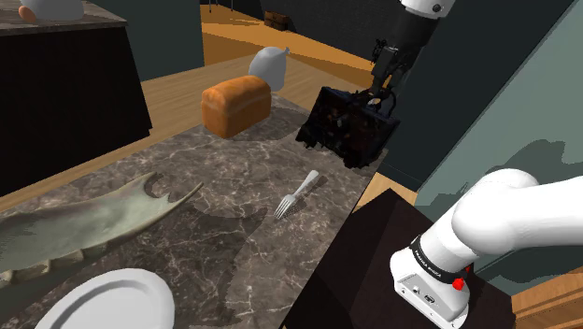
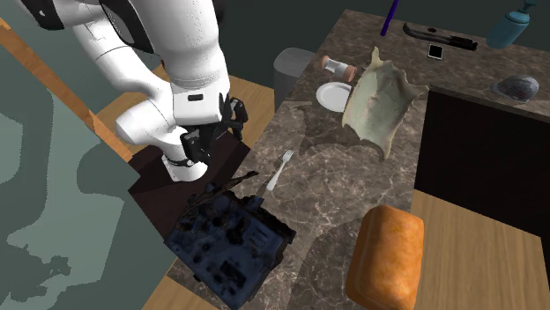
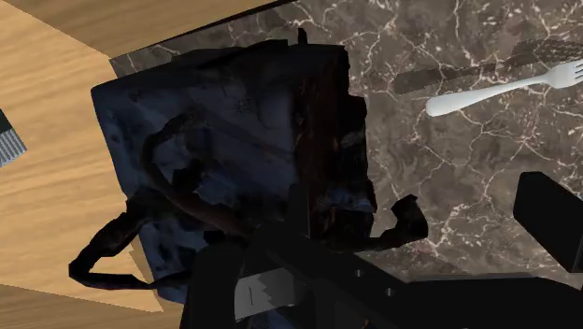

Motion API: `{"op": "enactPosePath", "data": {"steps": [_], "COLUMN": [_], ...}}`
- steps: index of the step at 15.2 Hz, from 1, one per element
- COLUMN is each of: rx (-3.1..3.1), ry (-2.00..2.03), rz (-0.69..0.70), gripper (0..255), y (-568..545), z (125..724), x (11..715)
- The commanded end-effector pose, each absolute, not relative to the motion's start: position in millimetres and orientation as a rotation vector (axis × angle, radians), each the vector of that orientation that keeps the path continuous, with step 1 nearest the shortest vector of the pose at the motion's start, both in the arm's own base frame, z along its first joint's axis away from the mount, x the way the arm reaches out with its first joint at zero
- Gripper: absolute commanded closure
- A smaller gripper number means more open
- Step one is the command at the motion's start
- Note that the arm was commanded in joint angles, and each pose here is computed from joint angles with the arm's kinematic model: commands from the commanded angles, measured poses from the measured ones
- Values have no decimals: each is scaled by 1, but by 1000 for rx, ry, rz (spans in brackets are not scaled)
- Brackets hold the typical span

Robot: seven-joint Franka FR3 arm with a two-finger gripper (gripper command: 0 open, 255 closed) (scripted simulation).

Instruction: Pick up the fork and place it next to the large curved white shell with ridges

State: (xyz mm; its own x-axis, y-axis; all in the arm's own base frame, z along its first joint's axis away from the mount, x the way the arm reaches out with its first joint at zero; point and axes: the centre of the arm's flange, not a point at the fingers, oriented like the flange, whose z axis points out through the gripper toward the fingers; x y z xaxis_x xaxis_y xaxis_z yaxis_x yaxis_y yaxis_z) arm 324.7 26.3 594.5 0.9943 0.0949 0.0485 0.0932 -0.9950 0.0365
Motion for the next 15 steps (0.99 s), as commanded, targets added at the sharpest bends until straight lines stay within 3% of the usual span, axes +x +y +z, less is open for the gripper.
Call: {"op": "enactPosePath", "data": {"steps": [1,15], "rx": [3103,2890], "ry": [146,-1022], "rz": [78,141], "gripper": [0,0], "y": [26,148], "z": [595,450], "x": [325,301]}}
